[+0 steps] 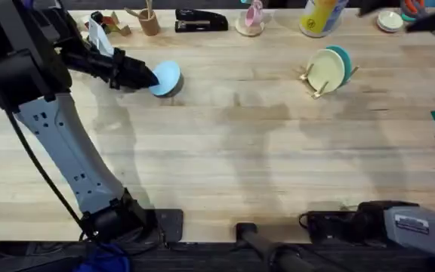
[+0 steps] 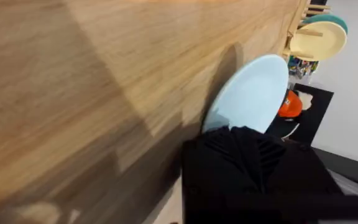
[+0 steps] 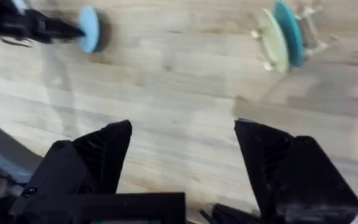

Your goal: Pick up the plates from the table one by one and place each into a slot on the dish rack.

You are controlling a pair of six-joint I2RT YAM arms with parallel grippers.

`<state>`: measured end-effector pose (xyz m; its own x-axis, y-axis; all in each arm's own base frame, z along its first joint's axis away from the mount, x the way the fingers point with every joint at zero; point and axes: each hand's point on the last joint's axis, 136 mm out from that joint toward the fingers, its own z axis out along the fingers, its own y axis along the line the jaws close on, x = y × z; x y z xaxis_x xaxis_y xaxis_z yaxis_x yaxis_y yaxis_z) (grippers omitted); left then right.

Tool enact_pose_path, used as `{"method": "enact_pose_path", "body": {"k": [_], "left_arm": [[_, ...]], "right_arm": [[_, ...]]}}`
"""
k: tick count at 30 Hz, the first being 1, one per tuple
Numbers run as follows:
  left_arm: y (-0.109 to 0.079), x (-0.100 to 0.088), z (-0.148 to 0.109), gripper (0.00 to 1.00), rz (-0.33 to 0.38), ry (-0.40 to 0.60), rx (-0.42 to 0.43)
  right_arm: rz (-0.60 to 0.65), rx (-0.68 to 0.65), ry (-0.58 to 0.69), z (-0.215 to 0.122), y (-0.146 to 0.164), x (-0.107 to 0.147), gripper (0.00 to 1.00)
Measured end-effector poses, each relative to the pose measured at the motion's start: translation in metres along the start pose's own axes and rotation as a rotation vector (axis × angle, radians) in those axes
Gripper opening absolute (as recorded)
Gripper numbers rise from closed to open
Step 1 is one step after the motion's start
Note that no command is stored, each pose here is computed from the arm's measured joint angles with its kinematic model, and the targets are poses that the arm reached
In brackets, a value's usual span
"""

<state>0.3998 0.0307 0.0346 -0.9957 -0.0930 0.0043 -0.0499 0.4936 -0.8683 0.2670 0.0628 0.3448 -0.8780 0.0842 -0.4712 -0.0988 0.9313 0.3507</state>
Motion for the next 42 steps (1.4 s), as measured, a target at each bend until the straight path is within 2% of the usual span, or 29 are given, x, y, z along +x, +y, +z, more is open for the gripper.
{"method": "enact_pose_path", "body": {"k": [11,24,29,42], "left_arm": [[0.000,0.000,0.000,0.042,0.000,0.000,0.000],[0.000,0.000,0.000,0.042,0.000,0.000,0.000],[0.000,0.000,0.000,0.042,0.000,0.000,0.000],[0.000,0.000,0.000,0.042,0.000,0.000,0.000]], "right_arm": [[-0.075,-0.166,0.018,0.059,0.057,-0.036,0.993],[-0.095,-0.252,0.135,0.184,0.116,-0.051,0.995],[-0.082,-0.271,0.162,0.224,0.133,-0.048,0.993],[-0.058,-0.279,0.254,0.317,0.157,-0.021,0.994]]}}
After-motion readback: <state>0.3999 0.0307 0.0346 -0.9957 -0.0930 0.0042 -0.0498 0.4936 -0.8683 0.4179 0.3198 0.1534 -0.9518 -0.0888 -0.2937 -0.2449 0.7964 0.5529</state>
